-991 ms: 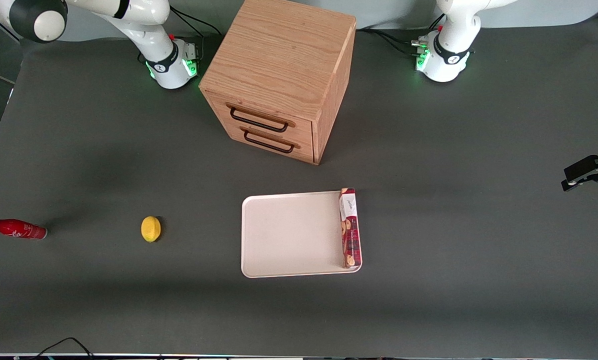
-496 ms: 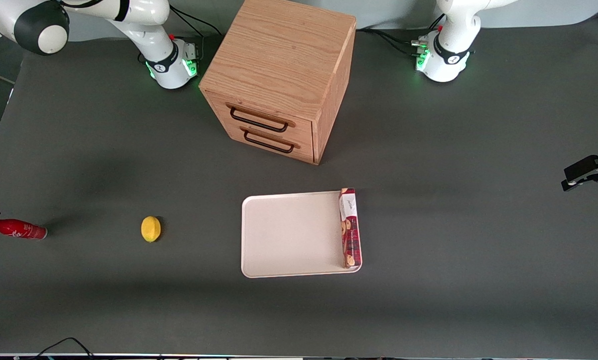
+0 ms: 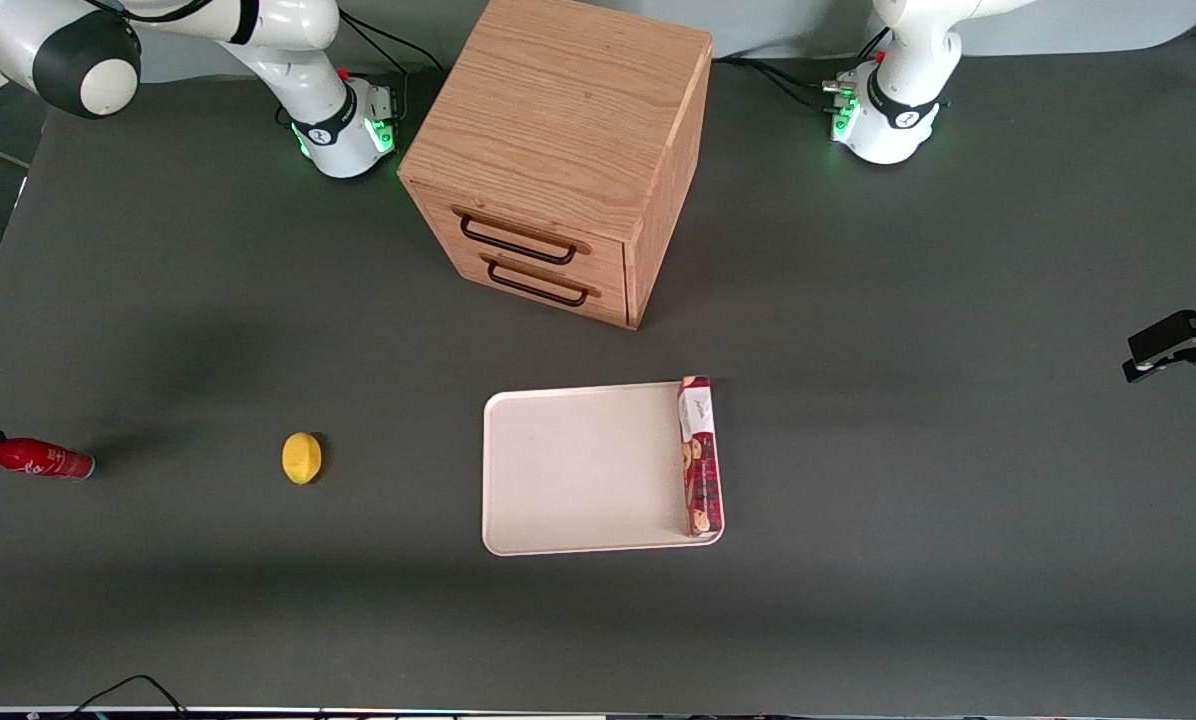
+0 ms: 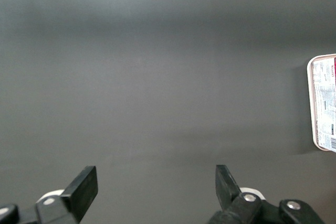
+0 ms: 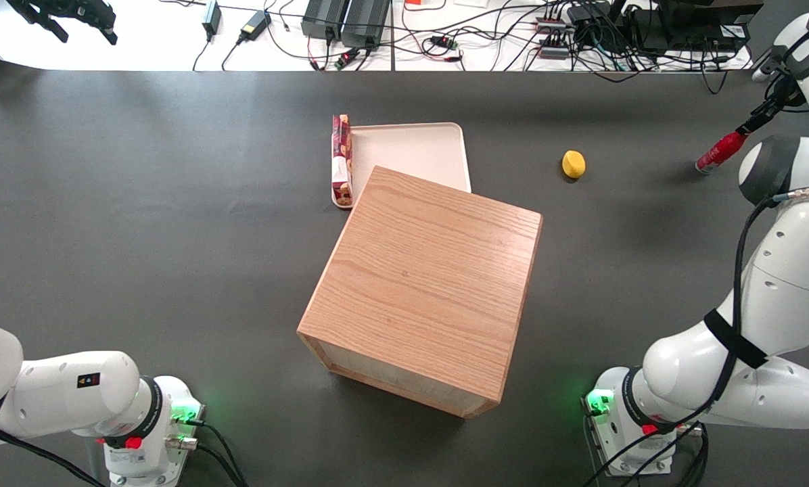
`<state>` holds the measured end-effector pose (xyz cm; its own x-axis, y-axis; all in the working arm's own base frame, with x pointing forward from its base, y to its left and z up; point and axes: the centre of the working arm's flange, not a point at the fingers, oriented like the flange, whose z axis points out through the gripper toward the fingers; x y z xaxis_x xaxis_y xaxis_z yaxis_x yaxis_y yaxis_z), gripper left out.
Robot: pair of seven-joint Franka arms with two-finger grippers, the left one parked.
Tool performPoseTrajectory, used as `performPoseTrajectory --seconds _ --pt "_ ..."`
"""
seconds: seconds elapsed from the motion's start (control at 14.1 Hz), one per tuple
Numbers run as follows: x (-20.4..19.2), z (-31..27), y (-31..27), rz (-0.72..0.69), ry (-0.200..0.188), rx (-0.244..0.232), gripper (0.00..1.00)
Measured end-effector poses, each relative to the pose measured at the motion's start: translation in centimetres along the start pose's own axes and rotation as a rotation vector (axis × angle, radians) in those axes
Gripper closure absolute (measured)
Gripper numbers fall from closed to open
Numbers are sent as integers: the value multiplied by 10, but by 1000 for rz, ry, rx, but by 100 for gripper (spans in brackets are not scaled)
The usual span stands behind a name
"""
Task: Place coke bottle on tray
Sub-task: 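Lower the right gripper over the bottle and close it around the bottle, then lift the held bottle and carry it toward the white tray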
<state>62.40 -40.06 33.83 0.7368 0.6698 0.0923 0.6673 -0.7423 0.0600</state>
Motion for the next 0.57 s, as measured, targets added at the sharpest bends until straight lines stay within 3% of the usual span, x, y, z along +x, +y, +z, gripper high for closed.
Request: performPoseTrajectory --seconds 0.14,0.21,0.42,0.5,0.57 --pt "0 2 0 0 -1 2 37" --pt "0 2 0 0 -2 3 37" --pt "-2 3 0 2 -2 3 61" --pt "-2 3 0 3 -3 4 62" --pt "-3 3 0 4 -3 5 69"
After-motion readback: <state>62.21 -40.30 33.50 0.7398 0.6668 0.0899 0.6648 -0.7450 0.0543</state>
